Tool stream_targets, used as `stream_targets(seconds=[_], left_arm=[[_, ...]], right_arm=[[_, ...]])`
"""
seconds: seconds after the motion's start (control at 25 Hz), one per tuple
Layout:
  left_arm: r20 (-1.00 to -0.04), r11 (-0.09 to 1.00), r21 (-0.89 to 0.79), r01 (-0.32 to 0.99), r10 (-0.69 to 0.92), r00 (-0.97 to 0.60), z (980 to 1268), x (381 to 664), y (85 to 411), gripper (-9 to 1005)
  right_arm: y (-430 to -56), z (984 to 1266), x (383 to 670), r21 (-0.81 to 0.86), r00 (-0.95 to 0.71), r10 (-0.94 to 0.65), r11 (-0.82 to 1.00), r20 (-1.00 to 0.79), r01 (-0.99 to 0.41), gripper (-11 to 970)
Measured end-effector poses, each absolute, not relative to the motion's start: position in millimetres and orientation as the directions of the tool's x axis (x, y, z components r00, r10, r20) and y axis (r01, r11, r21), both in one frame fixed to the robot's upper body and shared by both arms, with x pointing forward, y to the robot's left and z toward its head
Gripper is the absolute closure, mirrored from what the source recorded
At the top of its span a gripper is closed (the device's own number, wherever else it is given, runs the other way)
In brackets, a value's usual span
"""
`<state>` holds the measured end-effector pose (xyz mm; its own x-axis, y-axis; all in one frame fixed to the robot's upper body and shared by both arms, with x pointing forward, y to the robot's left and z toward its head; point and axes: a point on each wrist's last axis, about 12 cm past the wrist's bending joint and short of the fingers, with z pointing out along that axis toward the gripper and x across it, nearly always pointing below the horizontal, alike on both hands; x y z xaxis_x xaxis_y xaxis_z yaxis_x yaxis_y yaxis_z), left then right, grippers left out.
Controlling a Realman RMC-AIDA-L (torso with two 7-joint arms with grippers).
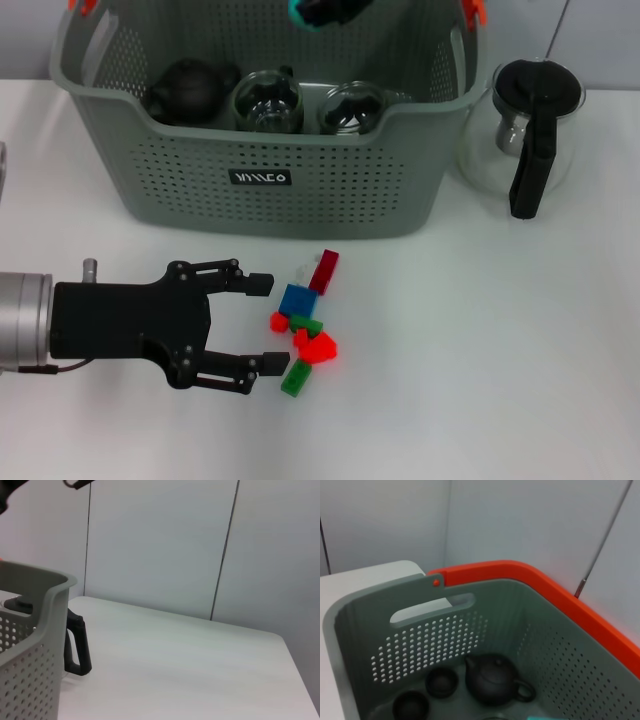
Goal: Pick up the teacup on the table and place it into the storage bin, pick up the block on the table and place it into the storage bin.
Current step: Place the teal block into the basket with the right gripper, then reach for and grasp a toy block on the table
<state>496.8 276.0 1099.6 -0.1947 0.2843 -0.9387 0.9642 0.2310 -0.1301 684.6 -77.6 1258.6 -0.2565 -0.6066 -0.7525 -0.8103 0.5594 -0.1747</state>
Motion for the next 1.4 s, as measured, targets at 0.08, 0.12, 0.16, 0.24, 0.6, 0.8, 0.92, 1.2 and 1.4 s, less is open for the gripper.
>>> stream_targets(seconds=[0.08, 0.12, 0.16, 0.24, 0.6, 0.8, 0.92, 1.2, 1.4], left_arm=[[-0.939, 0.231, -0.13, 0.964, 0.284, -0.195, 1100, 497, 276, 121], [-0.939, 0.231, -0.13, 0.964, 0.284, -0.195, 1100, 497, 276, 121], [-0.939, 0.231, -0.13, 0.964, 0.284, -0.195, 1100, 497, 276, 121], [-0.939, 0.231, -0.13, 0.964, 0.284, -0.194, 1100, 497, 276, 121], [-0.938, 0.23, -0.131, 0.964, 0.286, -0.196, 1099, 497, 276, 121], [-0.933, 0.228, -0.135, 0.964, 0.299, -0.201, 1098, 496, 276, 121], [-0.932, 0.229, -0.135, 0.964, 0.302, -0.202, 1098, 496, 277, 121], [-0.931, 0.232, -0.13, 0.964, 0.306, -0.199, 1098, 498, 276, 121], [-0.931, 0.232, -0.127, 0.964, 0.308, -0.197, 1099, 499, 276, 122]], right_arm=[[-76, 1258, 685, -0.182, -0.252, -0.612, 0.557, -0.75, -0.811, 477], [-75, 1259, 685, -0.183, -0.25, -0.612, 0.556, -0.751, -0.811, 474], [-75, 1259, 685, -0.184, -0.248, -0.61, 0.556, -0.753, -0.81, 472], [-76, 1261, 684, -0.179, -0.245, -0.602, 0.556, -0.76, -0.811, 421], [-95, 1272, 662, -0.081, -0.219, -0.504, 0.508, -0.835, -0.857, 21], [-128, 1273, 629, -0.034, -0.205, -0.49, 0.434, -0.847, -0.9, 25], [-148, 1264, 608, -0.016, -0.222, -0.542, 0.399, -0.81, -0.917, 28], [-179, 1239, 575, 0.118, -0.303, -0.648, 0.314, -0.699, -0.942, 32], [-185, 1226, 567, 0.16, -0.347, -0.717, 0.318, -0.605, -0.935, 32]])
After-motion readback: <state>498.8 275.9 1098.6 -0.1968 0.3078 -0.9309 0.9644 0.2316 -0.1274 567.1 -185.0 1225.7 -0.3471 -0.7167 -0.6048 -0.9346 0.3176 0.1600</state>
